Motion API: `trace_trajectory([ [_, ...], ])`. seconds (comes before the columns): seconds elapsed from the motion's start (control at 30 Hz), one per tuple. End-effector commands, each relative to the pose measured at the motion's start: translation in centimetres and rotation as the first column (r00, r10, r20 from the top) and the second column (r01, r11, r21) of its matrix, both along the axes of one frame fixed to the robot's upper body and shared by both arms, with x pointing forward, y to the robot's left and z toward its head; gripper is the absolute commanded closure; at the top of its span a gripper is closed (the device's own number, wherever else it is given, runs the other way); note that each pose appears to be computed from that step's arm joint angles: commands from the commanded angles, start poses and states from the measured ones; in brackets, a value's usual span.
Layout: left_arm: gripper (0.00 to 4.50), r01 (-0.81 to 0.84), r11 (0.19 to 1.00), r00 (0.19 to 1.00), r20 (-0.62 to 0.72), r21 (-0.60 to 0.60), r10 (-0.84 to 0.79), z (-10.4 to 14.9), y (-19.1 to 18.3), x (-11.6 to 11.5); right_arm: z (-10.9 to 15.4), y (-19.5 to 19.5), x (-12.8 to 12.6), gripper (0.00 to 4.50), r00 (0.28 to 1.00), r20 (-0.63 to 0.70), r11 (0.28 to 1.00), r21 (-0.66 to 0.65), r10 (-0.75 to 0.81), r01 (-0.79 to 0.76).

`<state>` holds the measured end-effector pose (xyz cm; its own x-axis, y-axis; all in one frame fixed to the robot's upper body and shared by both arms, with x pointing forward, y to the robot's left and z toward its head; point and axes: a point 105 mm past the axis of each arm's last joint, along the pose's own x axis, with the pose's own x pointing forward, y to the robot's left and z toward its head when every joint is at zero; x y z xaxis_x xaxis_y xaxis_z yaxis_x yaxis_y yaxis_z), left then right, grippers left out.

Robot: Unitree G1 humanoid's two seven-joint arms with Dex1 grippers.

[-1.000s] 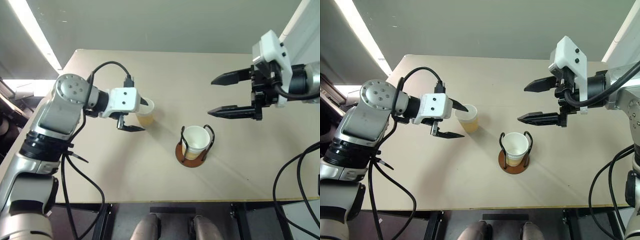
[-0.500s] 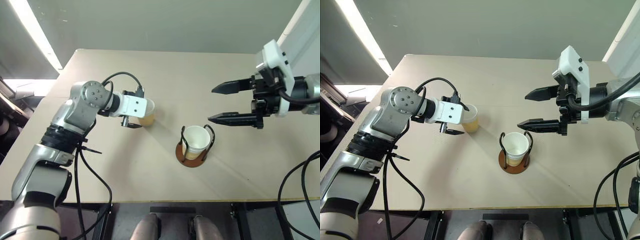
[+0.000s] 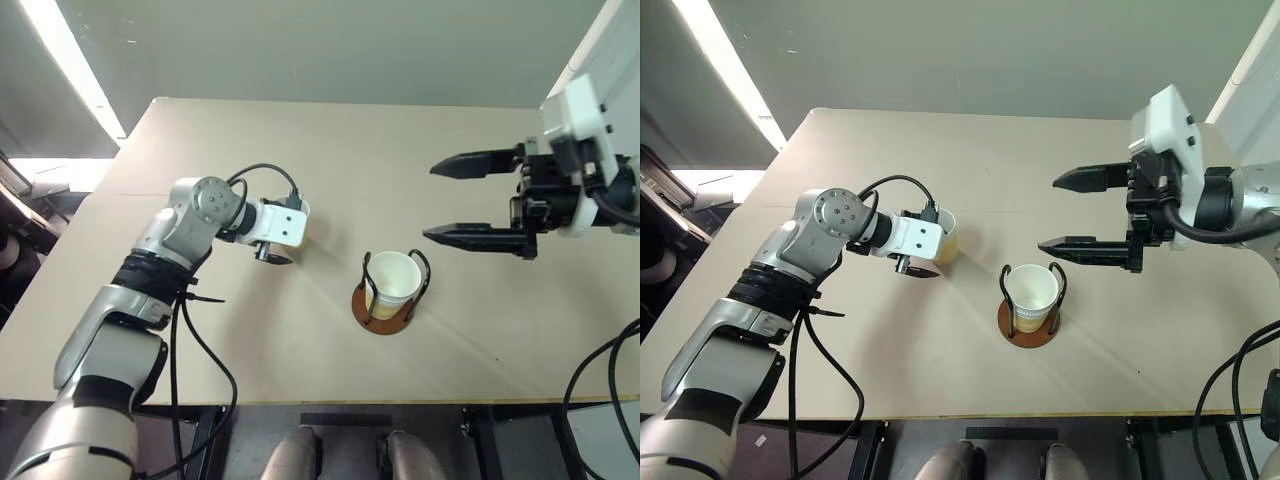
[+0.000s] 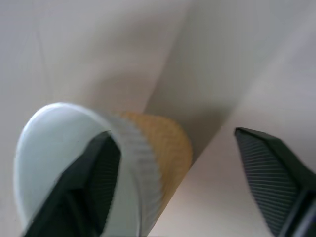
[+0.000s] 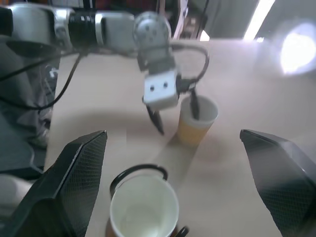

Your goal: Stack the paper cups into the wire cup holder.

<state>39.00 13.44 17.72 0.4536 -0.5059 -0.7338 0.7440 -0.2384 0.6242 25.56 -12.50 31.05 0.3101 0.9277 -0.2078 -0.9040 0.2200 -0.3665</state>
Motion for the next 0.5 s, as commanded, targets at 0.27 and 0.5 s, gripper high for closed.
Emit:
trace_trajectory([
  [0.27,4.49,0.069,0.997,0.998,0.0,-0.026,-0.069,3.0,0.0,-0.6,0.6,-0.9,-0.5,0.0,0.999,0.04,0.998,0.054,0.025,-0.027],
  [0.5,4.49,0.143,0.985,0.987,-0.054,-0.095,-0.148,5.7,-0.8,-2.5,0.5,-1.9,-0.9,0.0,0.998,0.015,0.997,0.048,0.055,-0.056],
])
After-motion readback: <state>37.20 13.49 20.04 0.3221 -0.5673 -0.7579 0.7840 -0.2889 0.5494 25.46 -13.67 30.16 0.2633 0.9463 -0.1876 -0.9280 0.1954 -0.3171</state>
